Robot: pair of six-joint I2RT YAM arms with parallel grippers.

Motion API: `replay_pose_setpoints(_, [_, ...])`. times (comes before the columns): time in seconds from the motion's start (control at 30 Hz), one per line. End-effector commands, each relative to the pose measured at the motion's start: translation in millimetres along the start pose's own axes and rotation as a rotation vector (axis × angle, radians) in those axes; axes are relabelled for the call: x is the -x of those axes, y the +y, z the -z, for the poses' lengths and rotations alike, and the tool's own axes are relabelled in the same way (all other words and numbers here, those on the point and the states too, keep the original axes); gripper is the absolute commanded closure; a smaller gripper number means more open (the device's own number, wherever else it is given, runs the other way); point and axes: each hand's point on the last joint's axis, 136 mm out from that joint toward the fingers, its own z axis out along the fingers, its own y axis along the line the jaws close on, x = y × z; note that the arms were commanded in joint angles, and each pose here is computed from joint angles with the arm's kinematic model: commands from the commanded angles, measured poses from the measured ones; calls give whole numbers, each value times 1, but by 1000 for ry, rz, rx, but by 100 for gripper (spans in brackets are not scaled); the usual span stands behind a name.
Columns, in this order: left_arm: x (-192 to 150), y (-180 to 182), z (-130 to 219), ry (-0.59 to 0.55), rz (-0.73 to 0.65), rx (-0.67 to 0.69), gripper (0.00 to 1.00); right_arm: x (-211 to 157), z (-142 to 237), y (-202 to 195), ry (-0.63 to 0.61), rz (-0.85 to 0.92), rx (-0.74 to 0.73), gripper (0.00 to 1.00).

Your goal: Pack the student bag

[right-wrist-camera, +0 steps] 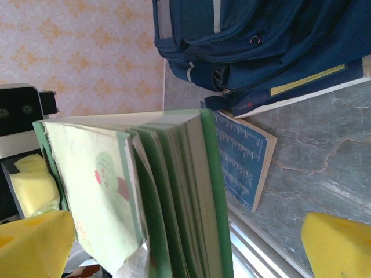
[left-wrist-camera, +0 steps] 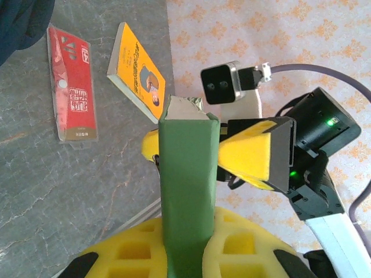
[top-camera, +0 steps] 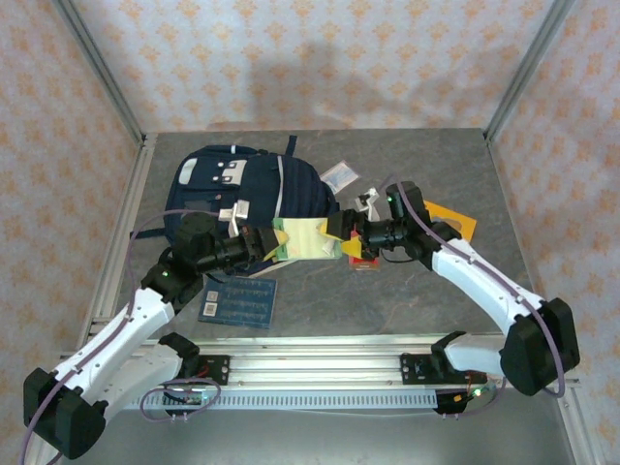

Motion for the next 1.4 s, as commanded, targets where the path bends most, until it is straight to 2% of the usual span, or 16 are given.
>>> replay_pose_setpoints(0.0, [11, -47, 11, -41, -51, -132, 100, 7, 2, 31, -5, 40, 135, 3])
replay_pose_setpoints(0.27, [11, -54, 13, -42, -49, -154, 100, 11, 2, 54, 6, 15, 303, 33])
replay_pose_setpoints(0.47, [10, -50, 12, -39, -45, -147, 100, 3, 9, 56, 4, 18, 316, 67])
replay_pose_setpoints(0.53, [9, -48, 12, -37, -45, -142, 100, 2, 12, 55, -3, 17, 314, 76])
replay_pose_setpoints(0.7, [6, -38, 11, -24, -45, -115, 100, 4, 14, 46, -15, -13, 290, 77])
replay_pose_setpoints(0.93, [7, -15, 6, -13, -30, -47, 100, 3, 24, 56, -47, -2, 315, 76])
replay_pose_setpoints(1.0, [6, -8, 3, -6, -25, -27, 100, 4, 25, 58, -51, -9, 331, 81])
replay_pose_setpoints(1.07, [7, 0, -1, 5, -21, 4, 100, 4, 26, 60, -56, -12, 339, 90])
replay_pose_setpoints(1.2, [14, 17, -6, 10, -35, 108, 76, 3, 28, 53, -82, -4, 297, 97])
replay_pose_setpoints(1.27, [25, 28, -2, -12, -66, 209, 59, 3, 31, 32, -130, 13, 153, 100])
replay_pose_setpoints(1.37, [51, 37, 6, -68, -157, 387, 46, 3, 51, -13, -218, 62, -175, 100])
